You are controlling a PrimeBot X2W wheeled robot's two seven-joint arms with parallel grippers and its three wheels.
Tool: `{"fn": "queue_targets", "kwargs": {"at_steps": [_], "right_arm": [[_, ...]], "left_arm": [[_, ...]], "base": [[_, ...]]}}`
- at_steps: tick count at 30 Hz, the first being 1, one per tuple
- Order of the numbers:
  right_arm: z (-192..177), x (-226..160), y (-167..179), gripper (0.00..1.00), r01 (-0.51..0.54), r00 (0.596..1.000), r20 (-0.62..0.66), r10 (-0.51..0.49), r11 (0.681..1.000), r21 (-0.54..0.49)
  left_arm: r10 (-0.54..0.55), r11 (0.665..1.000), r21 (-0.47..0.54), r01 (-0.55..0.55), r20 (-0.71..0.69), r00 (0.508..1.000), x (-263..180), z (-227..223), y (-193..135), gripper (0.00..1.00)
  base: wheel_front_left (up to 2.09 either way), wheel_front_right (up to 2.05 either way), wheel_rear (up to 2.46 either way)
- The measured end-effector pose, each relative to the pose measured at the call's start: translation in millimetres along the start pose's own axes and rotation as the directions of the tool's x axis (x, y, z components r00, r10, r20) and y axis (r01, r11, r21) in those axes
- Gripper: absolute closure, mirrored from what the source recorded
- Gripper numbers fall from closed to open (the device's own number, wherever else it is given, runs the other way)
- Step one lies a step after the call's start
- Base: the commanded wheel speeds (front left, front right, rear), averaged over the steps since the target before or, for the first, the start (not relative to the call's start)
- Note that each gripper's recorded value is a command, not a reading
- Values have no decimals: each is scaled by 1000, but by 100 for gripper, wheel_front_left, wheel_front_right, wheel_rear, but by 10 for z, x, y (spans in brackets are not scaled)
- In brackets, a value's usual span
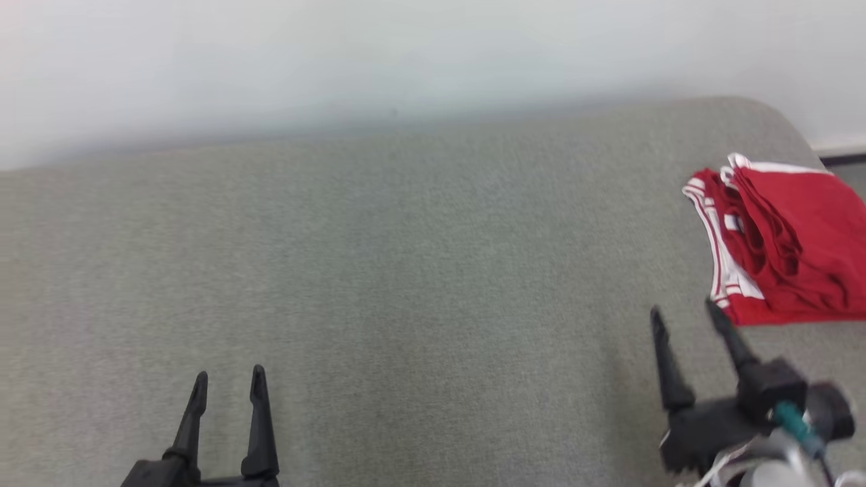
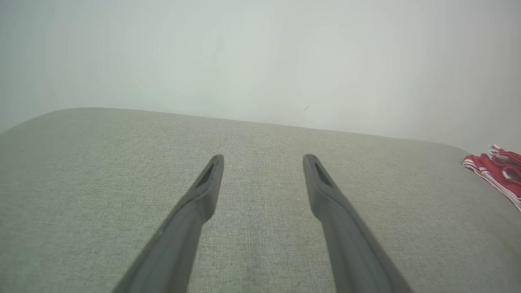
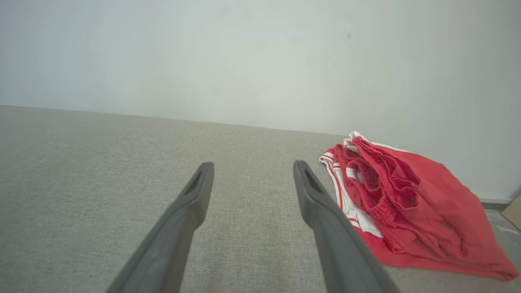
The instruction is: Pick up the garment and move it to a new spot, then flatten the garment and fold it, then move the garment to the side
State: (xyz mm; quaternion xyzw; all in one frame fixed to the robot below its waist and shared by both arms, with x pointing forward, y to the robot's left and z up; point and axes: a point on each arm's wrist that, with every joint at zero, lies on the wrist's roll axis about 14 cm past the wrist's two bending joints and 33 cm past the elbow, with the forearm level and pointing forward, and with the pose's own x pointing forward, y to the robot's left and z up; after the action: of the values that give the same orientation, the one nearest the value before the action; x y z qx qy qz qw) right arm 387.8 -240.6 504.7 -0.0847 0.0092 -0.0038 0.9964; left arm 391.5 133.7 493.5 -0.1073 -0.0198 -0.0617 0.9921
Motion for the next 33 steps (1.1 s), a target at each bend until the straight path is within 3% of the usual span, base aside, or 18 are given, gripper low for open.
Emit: {"fn": "queue_targets", "kwargs": {"at_steps": [6,14,33], "right_arm": [[-70,-175,247,0,-4,1000,19,3,995,99],[-78,-325,422,0,-31,999,29,27,991,130],[-117,-381,394,0,-14,1000,23,11,991,136]], "left_arm": [[86,996,21,-87,29,996,-200,123,218,0],[171,984,44,-174,50,984,-395,202,451,0],[159,985,70,-159,-6,987,-470,29,451,0]], "base": [[0,0,0],[0,0,0],[0,0,0]]}}
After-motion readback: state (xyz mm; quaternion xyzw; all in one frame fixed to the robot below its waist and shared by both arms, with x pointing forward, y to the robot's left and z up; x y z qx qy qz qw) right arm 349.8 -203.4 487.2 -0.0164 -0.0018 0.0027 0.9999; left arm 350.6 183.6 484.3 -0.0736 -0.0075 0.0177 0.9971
